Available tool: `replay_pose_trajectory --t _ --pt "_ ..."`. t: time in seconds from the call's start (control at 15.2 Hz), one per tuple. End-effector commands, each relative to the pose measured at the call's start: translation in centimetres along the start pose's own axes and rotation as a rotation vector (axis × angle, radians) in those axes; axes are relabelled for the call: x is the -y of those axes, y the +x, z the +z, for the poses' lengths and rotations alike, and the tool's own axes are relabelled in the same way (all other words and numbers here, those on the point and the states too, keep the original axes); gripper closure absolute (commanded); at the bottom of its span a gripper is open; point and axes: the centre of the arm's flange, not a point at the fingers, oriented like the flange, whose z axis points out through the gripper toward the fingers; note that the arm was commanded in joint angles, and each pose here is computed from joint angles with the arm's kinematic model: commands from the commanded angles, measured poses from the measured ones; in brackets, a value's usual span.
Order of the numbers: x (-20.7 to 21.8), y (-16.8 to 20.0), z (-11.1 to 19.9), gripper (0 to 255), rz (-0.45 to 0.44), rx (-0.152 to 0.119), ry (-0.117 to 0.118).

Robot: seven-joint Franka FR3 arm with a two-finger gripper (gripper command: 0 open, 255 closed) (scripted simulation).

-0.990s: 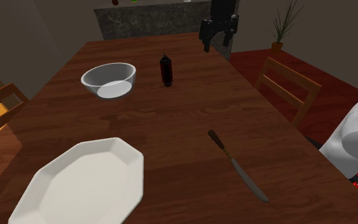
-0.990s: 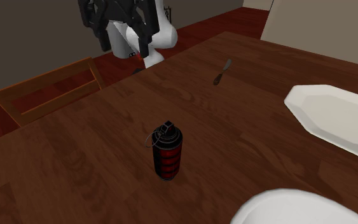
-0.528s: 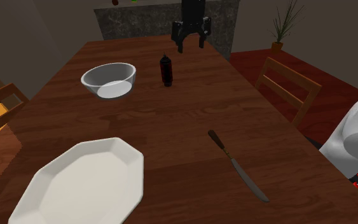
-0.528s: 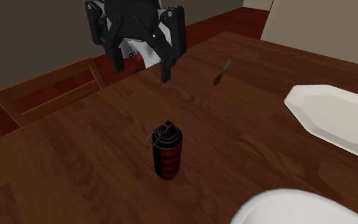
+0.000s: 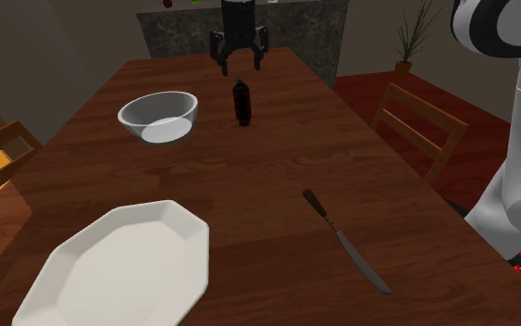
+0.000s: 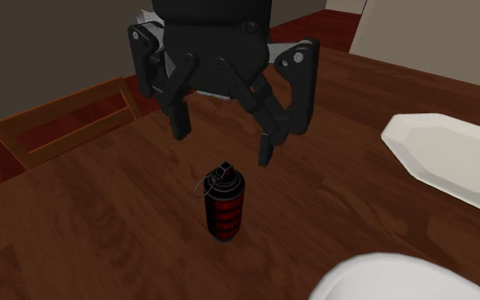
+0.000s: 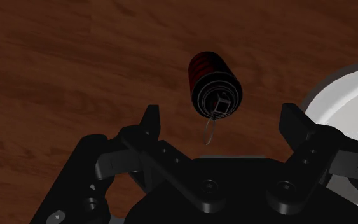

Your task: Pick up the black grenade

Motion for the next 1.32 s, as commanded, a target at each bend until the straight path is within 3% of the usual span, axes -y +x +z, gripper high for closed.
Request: replay_pose_trajectory --t 0.0,0.46,0.53,1.25 --pt "0.4 0.3 1.0 0 0.004 -0.001 0.001" --pt "0.3 0.1 4.0 0 0.004 -0.001 0.001" --pt "0.4 0.1 4.0 255 0.004 -0.001 0.001" --pt "0.3 0.2 2.9 255 0.004 -0.001 0.001"
